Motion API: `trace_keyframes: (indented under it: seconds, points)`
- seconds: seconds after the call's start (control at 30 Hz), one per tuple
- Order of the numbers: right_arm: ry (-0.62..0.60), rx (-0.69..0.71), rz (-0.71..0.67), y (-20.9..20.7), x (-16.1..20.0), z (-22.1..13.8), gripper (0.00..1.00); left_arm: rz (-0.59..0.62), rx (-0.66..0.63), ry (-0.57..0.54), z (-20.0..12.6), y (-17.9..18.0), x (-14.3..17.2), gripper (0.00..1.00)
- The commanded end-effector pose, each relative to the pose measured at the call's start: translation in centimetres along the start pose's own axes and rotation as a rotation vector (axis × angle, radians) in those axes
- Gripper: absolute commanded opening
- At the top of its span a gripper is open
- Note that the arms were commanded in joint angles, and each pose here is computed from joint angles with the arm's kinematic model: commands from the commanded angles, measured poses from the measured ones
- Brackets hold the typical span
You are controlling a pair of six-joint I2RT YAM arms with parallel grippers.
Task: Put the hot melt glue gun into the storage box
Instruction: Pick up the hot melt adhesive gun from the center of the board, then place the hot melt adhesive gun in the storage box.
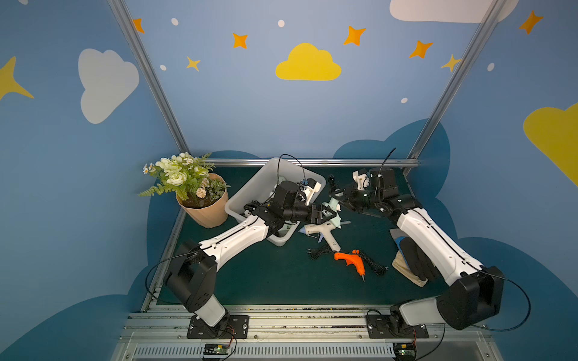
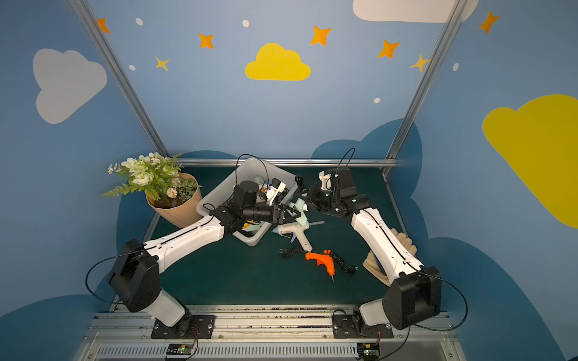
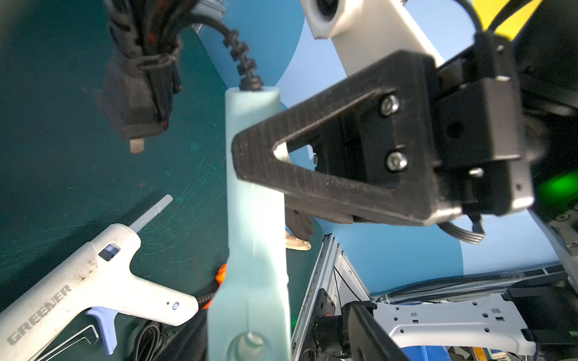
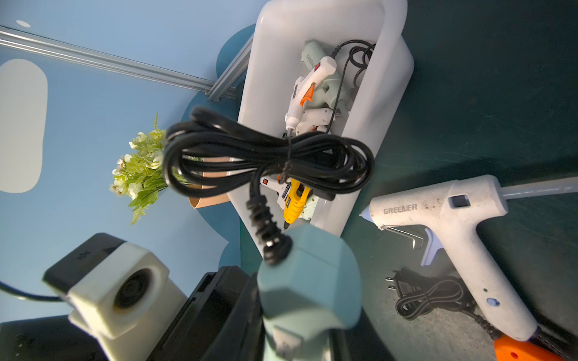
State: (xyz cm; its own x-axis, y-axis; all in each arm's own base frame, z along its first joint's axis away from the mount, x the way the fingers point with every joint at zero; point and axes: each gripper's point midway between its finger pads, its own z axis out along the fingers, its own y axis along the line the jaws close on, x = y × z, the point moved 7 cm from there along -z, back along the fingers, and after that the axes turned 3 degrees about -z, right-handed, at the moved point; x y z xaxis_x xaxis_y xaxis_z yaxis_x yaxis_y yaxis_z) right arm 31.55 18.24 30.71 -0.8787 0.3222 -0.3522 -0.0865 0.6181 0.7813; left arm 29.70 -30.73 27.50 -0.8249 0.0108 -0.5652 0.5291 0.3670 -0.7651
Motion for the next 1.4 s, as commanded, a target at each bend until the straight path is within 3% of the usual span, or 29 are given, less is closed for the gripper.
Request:
trace_keyframes:
  seconds: [0.0, 0.2, 0.43, 0.5, 0.63, 0.73, 1.03, 1.23, 1.37]
  points:
    - [-0.032, -0.064, -0.043, 1.8, 0.2, -1.0, 0.08, 0.006, 0.0, -0.028, 0.2, -0.1, -0.7, 0.64]
    - [-0.035, -0.055, -0.057, 2.1, 0.7, -1.2, 0.08, -0.01, -0.01, -0.039, 0.1, 0.1, -0.7, 0.41]
    - [-0.046, -0.038, -0.075, 2.2, 0.9, -1.5, 0.17, -0.036, -0.059, -0.097, -1.0, 0.4, -0.7, 0.03]
    - [-0.05, -0.038, -0.083, 2.3, 0.9, -1.6, 0.27, -0.046, -0.068, -0.121, -1.6, 0.5, -0.8, 0.03]
    - [-0.052, -0.034, -0.098, 2.4, 1.0, -1.8, 0.57, -0.085, -0.094, -0.157, -3.1, 1.5, -1.3, 0.03]
    - [-0.059, -0.008, -0.107, 2.2, 1.2, -2.1, 0.68, -0.111, -0.119, -0.184, -4.8, 2.7, -1.9, 0.03]
    - [-0.117, 0.081, -0.133, 1.2, 2.0, -4.1, 0.8, -0.16, -0.229, -0.154, -11.7, 5.9, -2.9, 0.03]
    - [-0.188, 0.088, -0.15, 0.8, 2.6, -5.6, 0.88, -0.211, -0.171, -0.085, -14.5, 7.9, -3.2, 0.03]
    - [-0.229, 0.099, -0.166, 0.8, 3.0, -6.8, 0.91, -0.256, -0.2, -0.078, -15.8, 10.2, -3.7, 0.03]
